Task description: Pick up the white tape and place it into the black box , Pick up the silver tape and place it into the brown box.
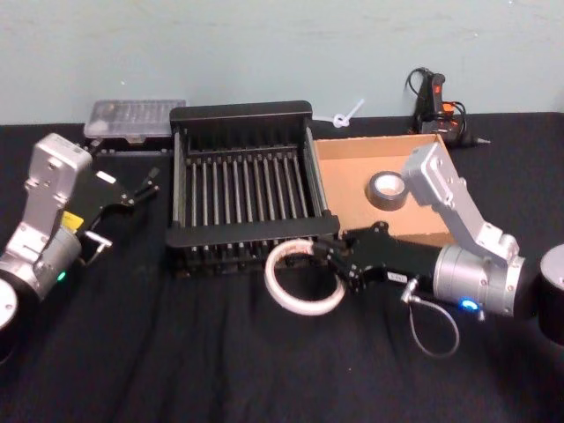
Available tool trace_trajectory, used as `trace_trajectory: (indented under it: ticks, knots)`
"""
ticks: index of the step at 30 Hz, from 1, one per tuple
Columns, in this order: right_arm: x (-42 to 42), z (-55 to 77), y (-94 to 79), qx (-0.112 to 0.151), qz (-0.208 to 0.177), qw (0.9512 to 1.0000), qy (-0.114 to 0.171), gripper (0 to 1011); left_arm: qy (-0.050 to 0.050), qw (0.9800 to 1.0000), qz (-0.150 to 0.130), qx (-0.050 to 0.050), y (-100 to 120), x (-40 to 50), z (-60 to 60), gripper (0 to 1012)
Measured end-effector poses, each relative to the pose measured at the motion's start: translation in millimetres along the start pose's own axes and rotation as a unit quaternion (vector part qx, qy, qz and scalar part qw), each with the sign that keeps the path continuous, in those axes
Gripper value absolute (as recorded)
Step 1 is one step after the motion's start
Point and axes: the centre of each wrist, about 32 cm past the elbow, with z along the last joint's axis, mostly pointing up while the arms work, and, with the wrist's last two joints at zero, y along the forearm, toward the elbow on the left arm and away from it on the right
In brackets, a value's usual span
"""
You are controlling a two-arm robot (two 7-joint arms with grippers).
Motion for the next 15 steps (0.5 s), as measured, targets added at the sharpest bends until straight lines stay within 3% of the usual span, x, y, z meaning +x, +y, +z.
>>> trace_trajectory:
  ticks: [15]
  knots:
    - [24.5, 29.6, 25.4, 0.020, -0.063, 0.9978, 0.001, 87, 0.000, 1.0000, 0.000, 0.000, 0, 0.0, 0.0, 1001]
